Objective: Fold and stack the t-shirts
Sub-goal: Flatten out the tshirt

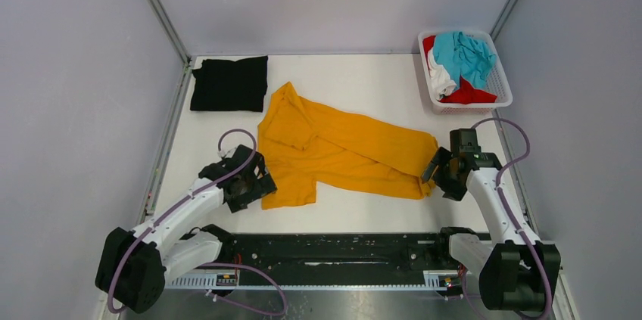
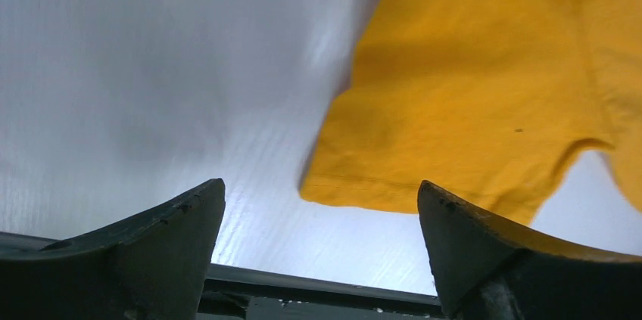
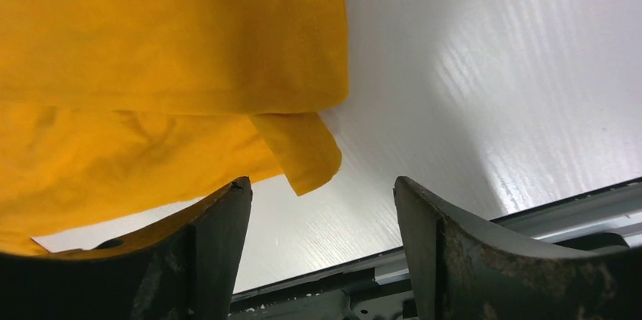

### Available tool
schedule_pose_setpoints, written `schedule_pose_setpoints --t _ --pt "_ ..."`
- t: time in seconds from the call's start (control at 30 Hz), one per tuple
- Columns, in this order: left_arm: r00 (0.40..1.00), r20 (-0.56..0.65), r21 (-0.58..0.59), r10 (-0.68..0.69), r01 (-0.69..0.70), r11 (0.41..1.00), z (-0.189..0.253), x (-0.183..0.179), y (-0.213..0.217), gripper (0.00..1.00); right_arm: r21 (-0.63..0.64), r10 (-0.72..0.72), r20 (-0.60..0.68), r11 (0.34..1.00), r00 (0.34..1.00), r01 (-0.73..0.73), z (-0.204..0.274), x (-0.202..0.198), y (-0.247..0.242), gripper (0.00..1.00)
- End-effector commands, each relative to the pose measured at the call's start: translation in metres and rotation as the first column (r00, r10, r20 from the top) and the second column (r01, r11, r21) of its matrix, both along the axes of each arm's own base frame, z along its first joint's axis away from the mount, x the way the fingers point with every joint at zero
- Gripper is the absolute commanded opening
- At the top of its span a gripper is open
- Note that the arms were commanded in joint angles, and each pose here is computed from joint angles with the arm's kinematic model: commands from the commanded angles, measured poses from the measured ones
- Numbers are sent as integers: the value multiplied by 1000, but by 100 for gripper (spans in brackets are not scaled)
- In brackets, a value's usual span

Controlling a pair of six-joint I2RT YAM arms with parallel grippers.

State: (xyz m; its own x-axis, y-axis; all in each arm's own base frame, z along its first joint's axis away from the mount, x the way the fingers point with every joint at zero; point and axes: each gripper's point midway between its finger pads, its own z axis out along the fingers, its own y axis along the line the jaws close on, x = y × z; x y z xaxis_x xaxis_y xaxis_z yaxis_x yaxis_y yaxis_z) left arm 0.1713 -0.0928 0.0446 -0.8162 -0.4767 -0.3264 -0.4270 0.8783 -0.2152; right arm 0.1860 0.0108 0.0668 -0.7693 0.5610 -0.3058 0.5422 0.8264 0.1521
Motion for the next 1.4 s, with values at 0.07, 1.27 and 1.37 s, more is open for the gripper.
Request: schedule_pose_setpoints --t 0.07,1.27,1.37 --pt "998 -60 -63 7 -10 998 -18 -13 -13 92 95 18 -18 995 1000 -17 -19 -2 17 75" --pt "501 865 -143 27 195 970 305 78 -28 0 176 130 384 962 914 -211 130 41 46 0" --pt "392 918 -138 59 178 974 355 69 -13 0 113 103 465 978 879 -175 165 42 35 0"
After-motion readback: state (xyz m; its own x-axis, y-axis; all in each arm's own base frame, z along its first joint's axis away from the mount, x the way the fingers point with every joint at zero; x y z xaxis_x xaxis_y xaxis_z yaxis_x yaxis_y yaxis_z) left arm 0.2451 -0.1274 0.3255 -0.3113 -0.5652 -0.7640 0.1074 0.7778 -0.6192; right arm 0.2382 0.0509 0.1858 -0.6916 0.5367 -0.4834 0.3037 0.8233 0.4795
